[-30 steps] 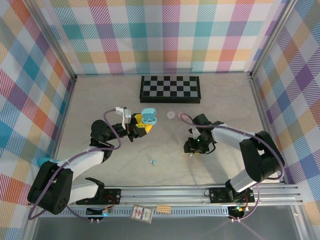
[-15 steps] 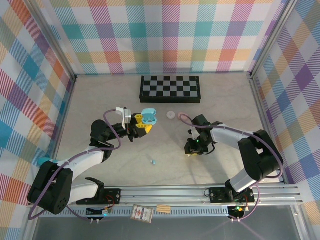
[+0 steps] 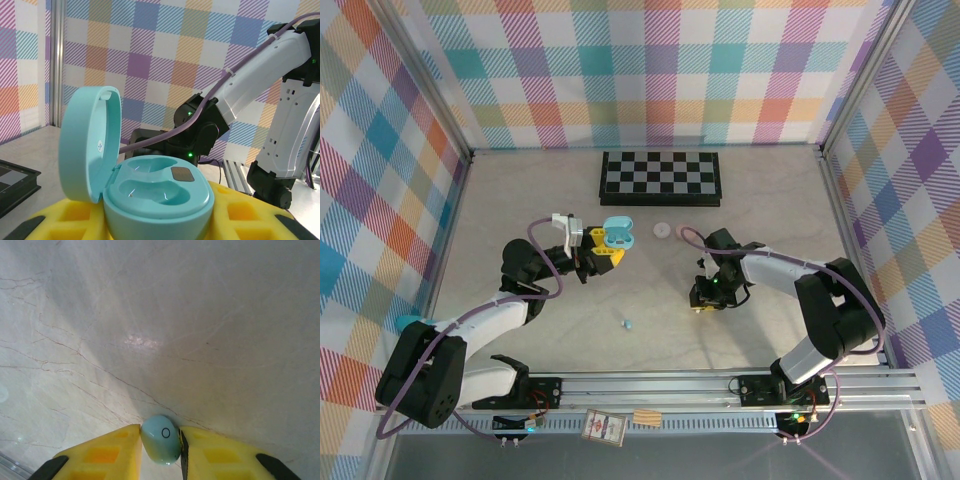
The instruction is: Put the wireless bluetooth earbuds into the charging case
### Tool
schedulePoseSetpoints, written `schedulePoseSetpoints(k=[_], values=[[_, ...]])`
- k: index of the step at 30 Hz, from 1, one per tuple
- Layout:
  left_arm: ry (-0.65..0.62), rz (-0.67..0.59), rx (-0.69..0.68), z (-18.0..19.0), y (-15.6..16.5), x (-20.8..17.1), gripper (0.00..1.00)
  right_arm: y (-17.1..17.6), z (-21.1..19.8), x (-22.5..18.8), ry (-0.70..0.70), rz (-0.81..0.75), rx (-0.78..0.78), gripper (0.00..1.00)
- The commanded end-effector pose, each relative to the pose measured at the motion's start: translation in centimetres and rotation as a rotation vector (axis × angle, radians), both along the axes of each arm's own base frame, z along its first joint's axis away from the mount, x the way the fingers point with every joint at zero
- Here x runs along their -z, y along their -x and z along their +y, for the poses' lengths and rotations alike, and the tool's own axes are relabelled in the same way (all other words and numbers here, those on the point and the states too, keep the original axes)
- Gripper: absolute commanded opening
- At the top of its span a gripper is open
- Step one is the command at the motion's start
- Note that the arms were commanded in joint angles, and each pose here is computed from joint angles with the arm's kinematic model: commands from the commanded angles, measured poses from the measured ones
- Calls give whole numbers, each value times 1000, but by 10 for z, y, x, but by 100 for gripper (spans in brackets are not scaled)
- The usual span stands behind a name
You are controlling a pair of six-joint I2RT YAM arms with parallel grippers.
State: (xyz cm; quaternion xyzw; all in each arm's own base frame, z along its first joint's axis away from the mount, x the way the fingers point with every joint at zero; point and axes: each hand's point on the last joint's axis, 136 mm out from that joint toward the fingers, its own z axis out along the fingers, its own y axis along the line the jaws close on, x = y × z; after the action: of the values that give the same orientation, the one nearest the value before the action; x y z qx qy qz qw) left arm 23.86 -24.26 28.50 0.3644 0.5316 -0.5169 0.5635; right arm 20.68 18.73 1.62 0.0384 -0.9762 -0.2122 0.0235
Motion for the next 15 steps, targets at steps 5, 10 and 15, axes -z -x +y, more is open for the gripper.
schedulePoseSetpoints(k=[5,10,15], values=[[9,-64,14,1,0,-13,33,-8,7,-3,-26,-18,14,23],[10,-66,15,1,1,-13,33,-9,9,-6,-32,-27,18,26],[11,-63,17,1,1,-13,33,-10,10,-10,-44,-36,22,28]])
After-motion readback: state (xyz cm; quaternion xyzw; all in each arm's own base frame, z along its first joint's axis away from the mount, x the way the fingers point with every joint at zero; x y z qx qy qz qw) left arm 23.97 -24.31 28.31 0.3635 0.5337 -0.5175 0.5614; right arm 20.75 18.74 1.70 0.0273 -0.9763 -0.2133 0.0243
